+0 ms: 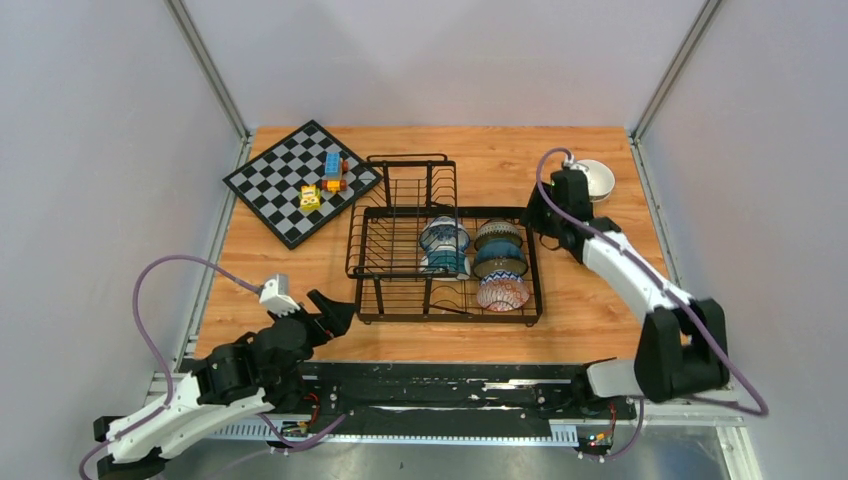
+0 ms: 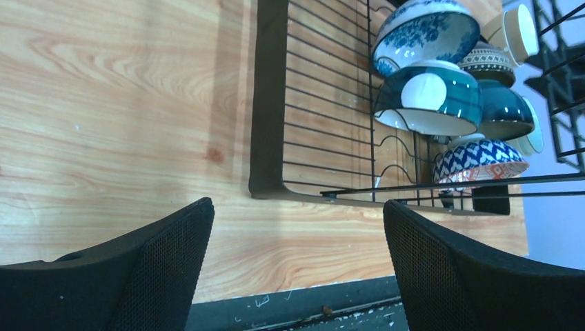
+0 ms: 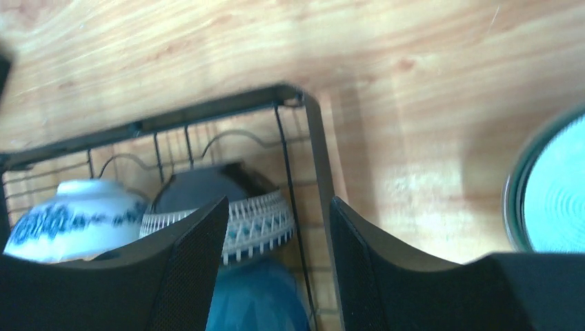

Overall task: Unload the bowls from the dish rack
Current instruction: Adjust the dish rack at the center of the board.

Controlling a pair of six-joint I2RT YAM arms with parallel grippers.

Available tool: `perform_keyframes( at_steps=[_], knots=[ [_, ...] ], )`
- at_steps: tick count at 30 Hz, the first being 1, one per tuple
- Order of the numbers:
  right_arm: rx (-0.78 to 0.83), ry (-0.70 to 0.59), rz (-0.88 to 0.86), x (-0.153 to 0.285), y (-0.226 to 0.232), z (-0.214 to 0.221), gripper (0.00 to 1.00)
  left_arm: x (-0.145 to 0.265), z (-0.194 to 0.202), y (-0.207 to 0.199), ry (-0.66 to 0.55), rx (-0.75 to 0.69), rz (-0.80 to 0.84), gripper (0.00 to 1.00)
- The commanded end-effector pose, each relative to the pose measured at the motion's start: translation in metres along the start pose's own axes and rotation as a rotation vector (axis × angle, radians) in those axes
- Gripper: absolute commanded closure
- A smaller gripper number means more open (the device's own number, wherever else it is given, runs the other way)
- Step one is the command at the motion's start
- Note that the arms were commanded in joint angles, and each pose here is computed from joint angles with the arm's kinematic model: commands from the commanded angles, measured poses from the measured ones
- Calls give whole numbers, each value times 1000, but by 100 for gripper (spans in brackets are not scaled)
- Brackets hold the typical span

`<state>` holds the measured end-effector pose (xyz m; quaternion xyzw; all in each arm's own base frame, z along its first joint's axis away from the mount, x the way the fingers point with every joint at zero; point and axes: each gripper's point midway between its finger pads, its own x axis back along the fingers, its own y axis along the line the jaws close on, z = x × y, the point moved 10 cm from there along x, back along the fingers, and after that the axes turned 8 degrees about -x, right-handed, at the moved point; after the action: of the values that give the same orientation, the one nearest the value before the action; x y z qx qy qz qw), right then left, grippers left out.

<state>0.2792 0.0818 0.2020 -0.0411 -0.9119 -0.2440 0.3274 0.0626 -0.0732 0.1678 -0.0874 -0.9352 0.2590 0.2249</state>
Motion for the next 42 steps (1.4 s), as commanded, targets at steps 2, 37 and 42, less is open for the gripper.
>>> perform_keyframes(
  at_steps=[2, 37, 42],
  knots=[
    [90, 21, 66, -42, 8, -29, 41, -3, 14, 0, 64, 81, 20, 6],
    [-46, 279, 243, -30, -47, 48, 100, -66, 62, -41, 199, -19, 28, 14],
    [-58, 259, 213, -7, -50, 52, 100, -81, 53, -55, 164, -37, -1, 25]
  ],
)
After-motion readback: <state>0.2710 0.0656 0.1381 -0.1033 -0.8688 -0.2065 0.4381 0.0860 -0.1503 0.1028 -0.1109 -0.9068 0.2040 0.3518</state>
